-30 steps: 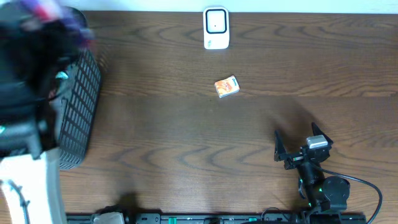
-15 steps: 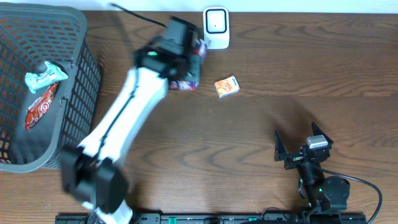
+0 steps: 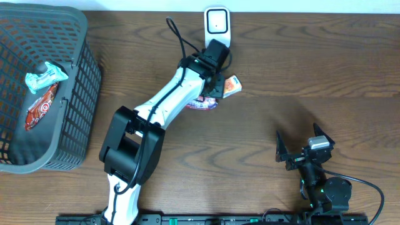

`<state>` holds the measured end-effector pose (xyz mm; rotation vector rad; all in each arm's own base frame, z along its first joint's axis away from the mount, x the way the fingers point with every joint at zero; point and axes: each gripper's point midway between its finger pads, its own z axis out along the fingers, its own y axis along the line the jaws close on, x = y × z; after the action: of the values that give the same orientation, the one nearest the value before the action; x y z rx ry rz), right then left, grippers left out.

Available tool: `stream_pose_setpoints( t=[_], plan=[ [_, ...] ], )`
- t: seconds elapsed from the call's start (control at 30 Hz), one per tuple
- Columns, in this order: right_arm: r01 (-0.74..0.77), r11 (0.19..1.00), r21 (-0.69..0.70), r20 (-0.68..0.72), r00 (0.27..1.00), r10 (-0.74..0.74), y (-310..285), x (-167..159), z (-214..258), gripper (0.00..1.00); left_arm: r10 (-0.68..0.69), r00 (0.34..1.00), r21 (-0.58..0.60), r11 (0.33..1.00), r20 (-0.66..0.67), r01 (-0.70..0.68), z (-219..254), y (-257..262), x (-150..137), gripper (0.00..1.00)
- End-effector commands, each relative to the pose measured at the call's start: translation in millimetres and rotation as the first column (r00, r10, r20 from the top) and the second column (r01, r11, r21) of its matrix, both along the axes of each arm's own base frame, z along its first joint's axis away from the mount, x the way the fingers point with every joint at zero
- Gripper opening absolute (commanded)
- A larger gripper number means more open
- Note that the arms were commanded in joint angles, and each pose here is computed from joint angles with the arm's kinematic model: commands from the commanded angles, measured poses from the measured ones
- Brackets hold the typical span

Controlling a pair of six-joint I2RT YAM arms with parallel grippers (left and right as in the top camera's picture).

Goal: Scan the item barcode
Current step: 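Place the purple liner pack beside the orange pack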

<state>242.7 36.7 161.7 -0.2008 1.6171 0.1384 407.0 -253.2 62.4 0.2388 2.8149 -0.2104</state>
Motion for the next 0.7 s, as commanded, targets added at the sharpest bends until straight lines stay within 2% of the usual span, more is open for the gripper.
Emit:
stream_pose_setpoints(
  t=[0.0, 0.13, 0.23, 0.27, 0.3, 0.33, 0.47, 0.53, 0.6, 0.67],
  plan=[
    [0.012, 1.000, -0.012, 0.002, 1.000, -0.012, -3.1, 0.3, -0.9, 0.99, -0.037, 0.995, -0.090, 0.995, 0.087, 0.045, 52.2, -15.7, 9.0, 0.68],
    [0.012, 1.000, -0.012, 0.002, 1.000, -0.012, -3.1, 0.3, -0.9, 0.99, -0.006, 0.965, -0.166, 0.985, 0.261, 0.051, 137.6, -4.9, 26.7, 0.69],
    [0.012, 1.000, -0.012, 0.002, 1.000, -0.012, -3.1, 0.3, -0.9, 0.99, 0.084, 0.908, -0.195, 0.981, 0.411, -0.002, 210.9, 33.3, 34.6, 0.68],
    [0.012, 1.000, -0.012, 0.002, 1.000, -0.012, -3.1, 0.3, -1.0, 0.99, 0.129, 0.881, -0.190, 0.981, 0.455, -0.045, 230.2, 52.8, 36.3, 0.69],
    [0.012, 1.000, -0.012, 0.002, 1.000, -0.012, -3.1, 0.3, -0.9, 0.99, 0.216, 0.819, -0.173, 0.974, 0.532, -0.145, 262.2, 93.9, 37.6, 0.75],
    [0.012, 1.000, -0.012, 0.002, 1.000, -0.012, -3.1, 0.3, -0.9, 0.99, 0.291, 0.754, -0.157, 0.956, 0.589, -0.247, 285.9, 132.7, 36.4, 0.78],
    [0.012, 1.000, -0.012, 0.002, 1.000, -0.012, -3.1, 0.3, -0.9, 0.99, 0.476, 0.537, -0.154, 0.830, 0.696, -0.536, 337.3, 254.8, 18.6, 0.85],
    [0.012, 1.000, -0.012, 0.002, 1.000, -0.012, -3.1, 0.3, -0.9, 0.99, 0.529, 0.479, -0.162, 0.771, 0.700, -0.616, 343.3, 298.4, 8.8, 0.85],
    [0.012, 1.000, -0.012, 0.002, 1.000, -0.012, -3.1, 0.3, -0.9, 0.99, 0.589, 0.422, -0.146, 0.683, 0.689, -0.716, 339.1, 352.5, -5.0, 0.85],
    [0.012, 1.000, -0.012, 0.002, 1.000, -0.012, -3.1, 0.3, -0.9, 0.99, 0.633, 0.398, -0.110, 0.609, 0.664, -0.786, 324.7, 391.5, -16.3, 0.86]
  ],
)
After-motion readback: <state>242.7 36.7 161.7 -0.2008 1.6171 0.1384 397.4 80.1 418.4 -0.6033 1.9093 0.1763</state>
